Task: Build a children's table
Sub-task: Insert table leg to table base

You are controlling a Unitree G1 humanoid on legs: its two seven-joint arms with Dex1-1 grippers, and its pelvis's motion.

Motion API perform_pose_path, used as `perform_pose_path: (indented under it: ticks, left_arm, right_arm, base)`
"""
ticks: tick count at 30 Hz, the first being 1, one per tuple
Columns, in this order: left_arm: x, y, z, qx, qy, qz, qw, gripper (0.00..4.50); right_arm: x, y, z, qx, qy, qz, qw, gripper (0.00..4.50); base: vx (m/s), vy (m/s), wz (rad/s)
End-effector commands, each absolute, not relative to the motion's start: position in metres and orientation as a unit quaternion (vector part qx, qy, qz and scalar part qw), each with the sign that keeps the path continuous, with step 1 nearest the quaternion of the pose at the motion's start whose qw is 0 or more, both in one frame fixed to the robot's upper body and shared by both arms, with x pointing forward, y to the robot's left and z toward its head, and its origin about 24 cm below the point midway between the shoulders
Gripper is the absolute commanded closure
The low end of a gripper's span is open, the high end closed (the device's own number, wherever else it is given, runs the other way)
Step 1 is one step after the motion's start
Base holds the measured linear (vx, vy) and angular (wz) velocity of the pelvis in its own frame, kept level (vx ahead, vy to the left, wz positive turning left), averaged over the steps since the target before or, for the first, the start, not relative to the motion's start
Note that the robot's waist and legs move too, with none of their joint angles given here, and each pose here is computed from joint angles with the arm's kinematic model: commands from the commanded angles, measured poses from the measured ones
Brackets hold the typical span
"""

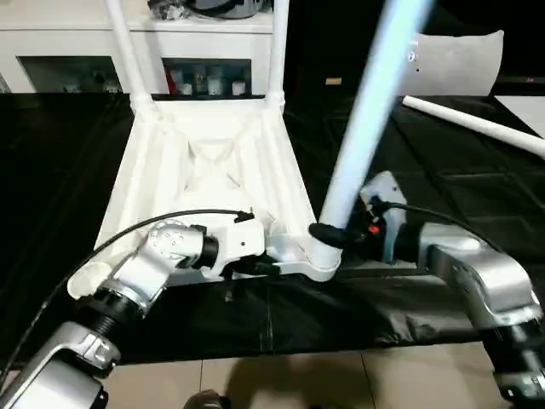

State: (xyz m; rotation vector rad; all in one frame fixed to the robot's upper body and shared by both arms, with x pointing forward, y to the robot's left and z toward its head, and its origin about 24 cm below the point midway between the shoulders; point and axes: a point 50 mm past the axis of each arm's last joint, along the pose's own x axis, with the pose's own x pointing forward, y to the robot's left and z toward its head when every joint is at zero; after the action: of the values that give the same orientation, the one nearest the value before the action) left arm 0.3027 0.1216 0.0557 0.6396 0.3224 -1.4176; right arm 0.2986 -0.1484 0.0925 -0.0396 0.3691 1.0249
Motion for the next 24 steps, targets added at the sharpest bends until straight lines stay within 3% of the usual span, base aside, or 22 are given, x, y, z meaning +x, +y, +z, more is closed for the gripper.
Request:
perform_pose_path:
  ticks: [1,5,12,17,21,24]
  left_arm:
    - [0.299,0.113,0.058,0.318,0.138,-0.668,0.659,4.50]
    - [0.301,0.113,0.058,0.319,0.136,-0.662,0.665,4.50]
    - [0.303,0.115,0.055,0.295,0.140,-0.641,0.695,4.50]
    - [0.304,0.115,0.054,0.281,0.140,-0.632,0.709,4.50]
    - [0.303,0.115,0.052,0.285,0.146,-0.633,0.705,4.50]
    - [0.302,0.117,0.050,0.297,0.152,-0.639,0.693,4.50]
  right_arm:
    - [0.297,-0.153,0.076,-0.011,0.217,0.479,0.851,2.62]
    - [0.299,-0.159,0.072,0.004,0.224,0.472,0.853,2.62]
    - [0.291,-0.171,0.061,0.090,0.204,0.450,0.865,2.62]
    - [0.286,-0.175,0.053,0.120,0.189,0.433,0.873,2.62]
    - [0.274,-0.173,0.041,0.107,0.167,0.418,0.887,2.62]
    - [0.273,-0.173,0.035,0.045,0.175,0.415,0.892,2.62]
  base:
    - [0.000,0.000,0.00]
    - [0.000,0.000,0.00]
    - [0.000,0.000,0.00]
    - [0.000,0.000,0.00]
    - [0.000,0.000,0.00]
    - [0.000,0.000,0.00]
